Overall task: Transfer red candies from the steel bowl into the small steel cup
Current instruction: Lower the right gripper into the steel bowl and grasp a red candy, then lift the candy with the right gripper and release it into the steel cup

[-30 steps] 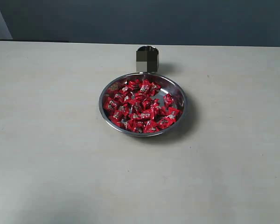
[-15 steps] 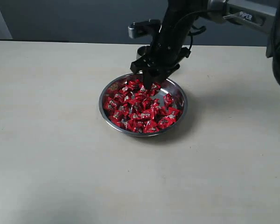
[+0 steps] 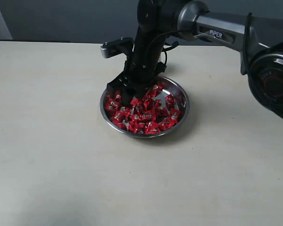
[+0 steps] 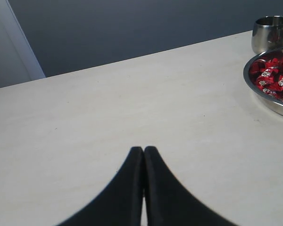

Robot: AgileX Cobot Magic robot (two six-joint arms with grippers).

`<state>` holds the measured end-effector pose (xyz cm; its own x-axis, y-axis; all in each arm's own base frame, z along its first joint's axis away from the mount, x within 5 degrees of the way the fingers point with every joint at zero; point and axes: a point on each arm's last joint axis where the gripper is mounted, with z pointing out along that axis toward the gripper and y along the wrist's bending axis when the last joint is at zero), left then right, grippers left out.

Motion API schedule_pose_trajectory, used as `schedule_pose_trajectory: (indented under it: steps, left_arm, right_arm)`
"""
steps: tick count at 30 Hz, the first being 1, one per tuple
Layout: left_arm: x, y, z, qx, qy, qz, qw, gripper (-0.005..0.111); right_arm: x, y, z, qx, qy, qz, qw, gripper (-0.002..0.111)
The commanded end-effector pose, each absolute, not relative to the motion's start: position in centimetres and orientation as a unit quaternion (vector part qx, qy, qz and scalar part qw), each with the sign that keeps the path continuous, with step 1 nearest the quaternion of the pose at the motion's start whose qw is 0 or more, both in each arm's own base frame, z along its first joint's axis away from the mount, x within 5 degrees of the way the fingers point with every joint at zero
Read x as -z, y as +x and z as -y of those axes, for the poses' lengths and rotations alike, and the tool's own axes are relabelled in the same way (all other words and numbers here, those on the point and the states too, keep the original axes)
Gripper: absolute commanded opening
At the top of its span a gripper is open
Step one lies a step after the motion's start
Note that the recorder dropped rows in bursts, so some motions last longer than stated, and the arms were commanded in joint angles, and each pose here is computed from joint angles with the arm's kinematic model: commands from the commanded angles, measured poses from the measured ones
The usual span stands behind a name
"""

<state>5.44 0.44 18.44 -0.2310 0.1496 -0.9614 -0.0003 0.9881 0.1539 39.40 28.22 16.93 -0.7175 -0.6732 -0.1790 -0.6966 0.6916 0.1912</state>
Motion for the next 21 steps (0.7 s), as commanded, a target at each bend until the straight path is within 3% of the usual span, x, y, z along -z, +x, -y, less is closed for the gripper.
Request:
schedule_pose_trajectory:
  steps: [1,21]
  left_arm:
    - [-18.6,5.4,-0.4,-0.06,0.047,-0.778,0.623,0.0]
    - [-18.6,5.4,-0.4,-0.06,0.047,-0.778,0.623,0.0]
  right_arm:
    - [-15.7,39.8,-28.2,-0.1,-0.384,-0.917,0.049,0.047]
    - [-13.2,40.4,-28.0,-0.074,-0.383,-0.92,0.041,0.047]
